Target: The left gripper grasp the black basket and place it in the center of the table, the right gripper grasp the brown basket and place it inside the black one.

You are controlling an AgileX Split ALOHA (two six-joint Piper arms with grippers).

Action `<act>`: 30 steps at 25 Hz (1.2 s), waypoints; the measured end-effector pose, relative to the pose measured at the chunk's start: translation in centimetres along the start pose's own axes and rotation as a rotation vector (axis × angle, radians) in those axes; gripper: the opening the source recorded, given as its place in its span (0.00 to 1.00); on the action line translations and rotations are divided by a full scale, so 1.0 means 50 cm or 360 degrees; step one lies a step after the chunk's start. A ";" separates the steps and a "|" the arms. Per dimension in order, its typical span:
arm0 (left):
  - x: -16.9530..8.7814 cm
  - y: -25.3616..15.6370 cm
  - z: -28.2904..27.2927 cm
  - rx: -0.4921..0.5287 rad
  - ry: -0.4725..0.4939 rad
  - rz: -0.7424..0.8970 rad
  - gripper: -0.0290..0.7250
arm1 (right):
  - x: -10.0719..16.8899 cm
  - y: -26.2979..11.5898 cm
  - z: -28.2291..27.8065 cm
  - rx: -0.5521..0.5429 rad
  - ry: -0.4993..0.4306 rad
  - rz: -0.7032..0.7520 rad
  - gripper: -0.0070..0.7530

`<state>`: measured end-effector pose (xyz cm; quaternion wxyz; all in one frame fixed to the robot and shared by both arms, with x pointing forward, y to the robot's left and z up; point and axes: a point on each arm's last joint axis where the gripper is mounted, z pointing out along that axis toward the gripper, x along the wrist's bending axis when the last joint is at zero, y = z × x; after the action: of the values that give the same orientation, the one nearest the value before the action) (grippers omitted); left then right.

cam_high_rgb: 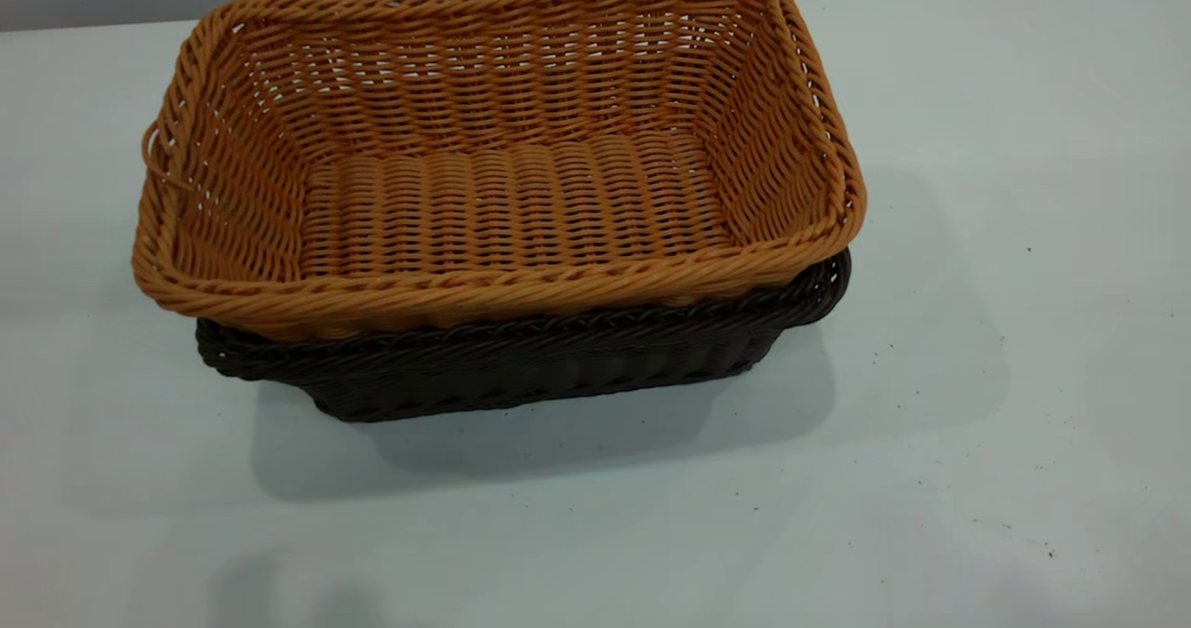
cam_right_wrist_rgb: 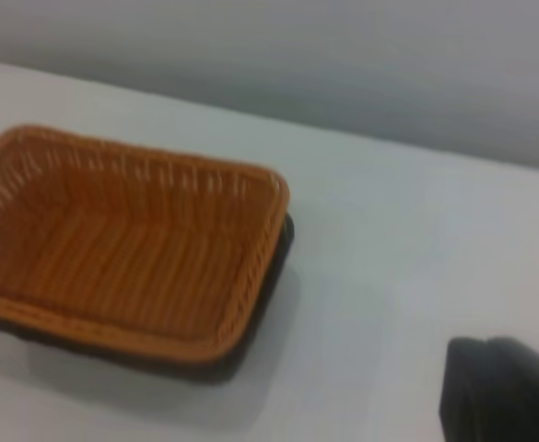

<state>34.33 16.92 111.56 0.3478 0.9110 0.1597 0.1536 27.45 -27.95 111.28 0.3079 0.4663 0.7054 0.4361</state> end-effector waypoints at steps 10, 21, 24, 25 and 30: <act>-0.022 -0.062 0.032 0.0300 -0.0126 -0.0121 0.04 | 0.011 -0.115 -0.021 -0.0007 -0.0002 0.0087 0.01; -0.048 -0.112 0.046 0.0367 -0.0210 -0.0266 0.04 | 0.014 -0.146 -0.016 0.0100 0.0009 0.0088 0.01; -0.057 -0.142 0.039 0.0369 -0.0191 -0.0359 0.04 | 0.014 -0.147 -0.020 0.0070 0.0007 0.0083 0.01; -0.060 -0.152 0.036 0.0371 -0.0182 -0.0390 0.04 | 0.014 -0.149 -0.021 0.0063 0.0005 0.0082 0.01; -0.066 -0.192 0.001 0.0263 -0.0050 -0.0479 0.04 | 0.011 -0.153 -0.023 0.0059 -0.0025 0.0063 0.01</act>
<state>29.61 22.36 104.40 0.2932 0.9046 0.3010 0.0718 23.29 -29.23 104.88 0.2959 0.4891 0.7017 0.4253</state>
